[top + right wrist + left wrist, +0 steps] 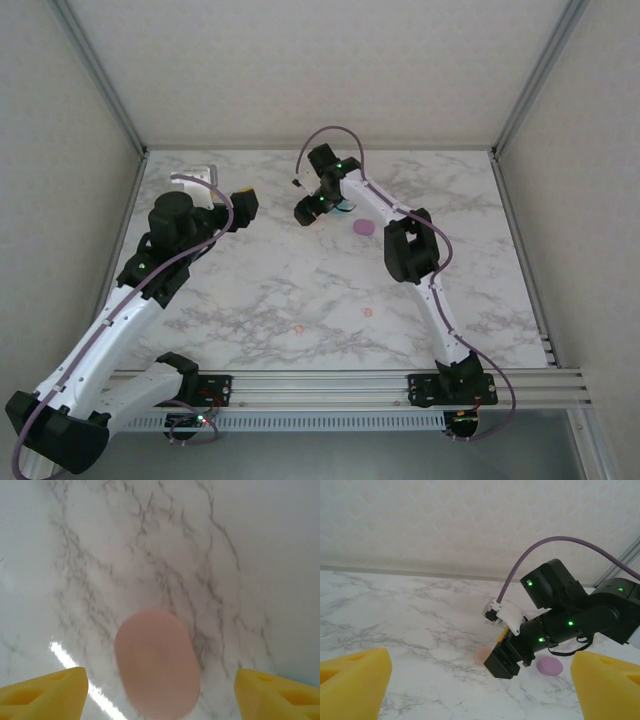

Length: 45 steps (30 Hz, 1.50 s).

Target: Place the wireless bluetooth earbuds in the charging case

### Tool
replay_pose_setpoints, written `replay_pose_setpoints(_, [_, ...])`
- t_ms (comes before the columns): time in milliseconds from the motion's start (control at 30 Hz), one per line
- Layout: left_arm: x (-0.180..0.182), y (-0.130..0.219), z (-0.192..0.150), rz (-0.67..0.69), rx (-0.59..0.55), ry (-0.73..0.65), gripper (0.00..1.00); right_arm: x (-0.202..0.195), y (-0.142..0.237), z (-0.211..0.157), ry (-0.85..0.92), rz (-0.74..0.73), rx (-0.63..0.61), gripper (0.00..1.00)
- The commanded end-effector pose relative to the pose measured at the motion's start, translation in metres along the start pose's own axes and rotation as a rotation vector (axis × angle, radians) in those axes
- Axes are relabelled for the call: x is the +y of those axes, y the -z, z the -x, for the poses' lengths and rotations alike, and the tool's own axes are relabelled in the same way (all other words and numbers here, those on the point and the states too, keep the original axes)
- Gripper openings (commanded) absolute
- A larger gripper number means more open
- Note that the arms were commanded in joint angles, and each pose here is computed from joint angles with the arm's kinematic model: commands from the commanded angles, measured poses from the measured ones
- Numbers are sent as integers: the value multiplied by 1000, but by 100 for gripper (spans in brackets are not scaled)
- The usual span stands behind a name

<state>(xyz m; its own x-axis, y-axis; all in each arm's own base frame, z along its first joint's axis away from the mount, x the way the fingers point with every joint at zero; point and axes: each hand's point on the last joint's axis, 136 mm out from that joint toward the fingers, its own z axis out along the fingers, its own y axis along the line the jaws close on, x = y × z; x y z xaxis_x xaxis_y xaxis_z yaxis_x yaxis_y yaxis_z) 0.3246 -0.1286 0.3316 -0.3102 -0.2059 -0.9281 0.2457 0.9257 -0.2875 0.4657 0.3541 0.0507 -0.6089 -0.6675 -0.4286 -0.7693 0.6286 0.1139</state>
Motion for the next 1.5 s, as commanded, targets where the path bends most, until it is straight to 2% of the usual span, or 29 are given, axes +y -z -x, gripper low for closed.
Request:
replay_pose_setpoints(0, [0,4,10,0,-16,8,92,7,-14,-12,19,0,65,78])
replay_pose_setpoints(333, [4,7,9,10,-16,8,93,8,-21,-16,28,-14,92,71])
replay_pose_setpoints(467, [4,7,8,9,-18,14,93,10,-20,-17,51,-23,104,66])
replay_pose_setpoints(633, [3,5,8,1,-15,19,93,5,-19,-17,57,-68,105,53])
replay_pose_setpoints(833, [4,6,7,4,-16,19,93,9,-24,-22,61,-62,120,51])
replay_pose_setpoints(933, [4,7,7,3,-18,24,93,14,-25,-23,62,-47,123,47])
replay_pose_setpoints(1033, [5,7,7,8,-19,34,93,26,-20,-22,65,-7,111,39])
replay_pose_setpoints(1300, [12,0,2,36,14,91,92,61,27,-13,67,62,-45,36])
replay_pose_setpoints(1467, [7,-7,-6,2,63,127,90,78,82,-10,65,63,-228,33])
